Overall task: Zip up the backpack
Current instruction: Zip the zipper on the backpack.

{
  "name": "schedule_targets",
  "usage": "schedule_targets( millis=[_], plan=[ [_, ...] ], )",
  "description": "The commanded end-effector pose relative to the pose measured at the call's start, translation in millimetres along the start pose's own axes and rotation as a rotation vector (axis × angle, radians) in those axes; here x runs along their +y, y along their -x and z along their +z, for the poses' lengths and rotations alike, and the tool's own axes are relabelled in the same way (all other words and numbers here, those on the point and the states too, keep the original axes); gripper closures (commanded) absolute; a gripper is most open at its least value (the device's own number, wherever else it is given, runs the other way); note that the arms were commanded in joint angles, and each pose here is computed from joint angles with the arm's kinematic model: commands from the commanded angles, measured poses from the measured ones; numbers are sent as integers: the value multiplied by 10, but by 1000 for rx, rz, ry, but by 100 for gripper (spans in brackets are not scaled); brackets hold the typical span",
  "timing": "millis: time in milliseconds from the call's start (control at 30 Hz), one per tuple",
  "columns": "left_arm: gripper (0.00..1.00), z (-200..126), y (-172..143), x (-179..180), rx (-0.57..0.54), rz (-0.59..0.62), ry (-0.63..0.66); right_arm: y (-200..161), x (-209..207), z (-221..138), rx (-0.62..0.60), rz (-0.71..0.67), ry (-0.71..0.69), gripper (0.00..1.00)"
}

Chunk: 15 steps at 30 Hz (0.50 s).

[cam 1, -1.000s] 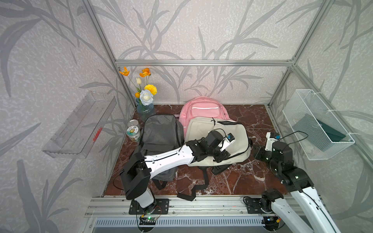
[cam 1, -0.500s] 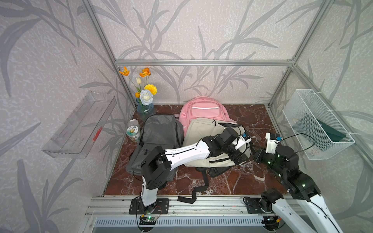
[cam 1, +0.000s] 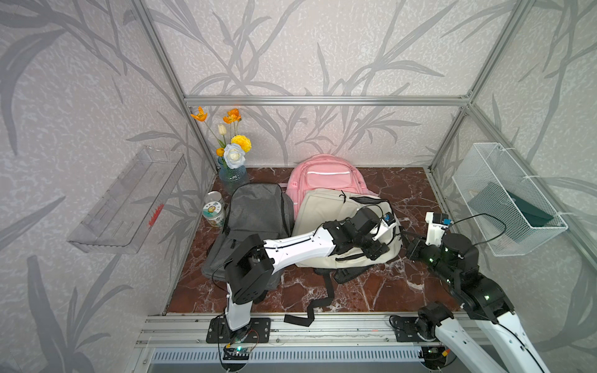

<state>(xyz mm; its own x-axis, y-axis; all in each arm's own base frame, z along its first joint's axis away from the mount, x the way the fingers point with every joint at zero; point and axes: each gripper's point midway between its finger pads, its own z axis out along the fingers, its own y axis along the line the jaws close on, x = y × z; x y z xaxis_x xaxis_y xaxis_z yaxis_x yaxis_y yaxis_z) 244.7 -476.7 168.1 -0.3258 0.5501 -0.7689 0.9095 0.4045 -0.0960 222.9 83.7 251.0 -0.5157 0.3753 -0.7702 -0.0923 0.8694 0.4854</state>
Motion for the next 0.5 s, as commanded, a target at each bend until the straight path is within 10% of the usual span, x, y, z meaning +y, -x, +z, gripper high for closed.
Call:
schedule_targets(
  millis=[0, 133, 467],
  plan=[
    [61, -132, 79, 0, -23, 25, 31, 184, 33, -27, -67, 9, -8, 100],
    [91, -239, 65, -116, -22, 90, 37, 182, -233, 30, -48, -6, -172, 100],
    [97, -356, -473, -272, 85, 167, 72, 582, -529, 172, -74, 29, -305, 100]
  ],
)
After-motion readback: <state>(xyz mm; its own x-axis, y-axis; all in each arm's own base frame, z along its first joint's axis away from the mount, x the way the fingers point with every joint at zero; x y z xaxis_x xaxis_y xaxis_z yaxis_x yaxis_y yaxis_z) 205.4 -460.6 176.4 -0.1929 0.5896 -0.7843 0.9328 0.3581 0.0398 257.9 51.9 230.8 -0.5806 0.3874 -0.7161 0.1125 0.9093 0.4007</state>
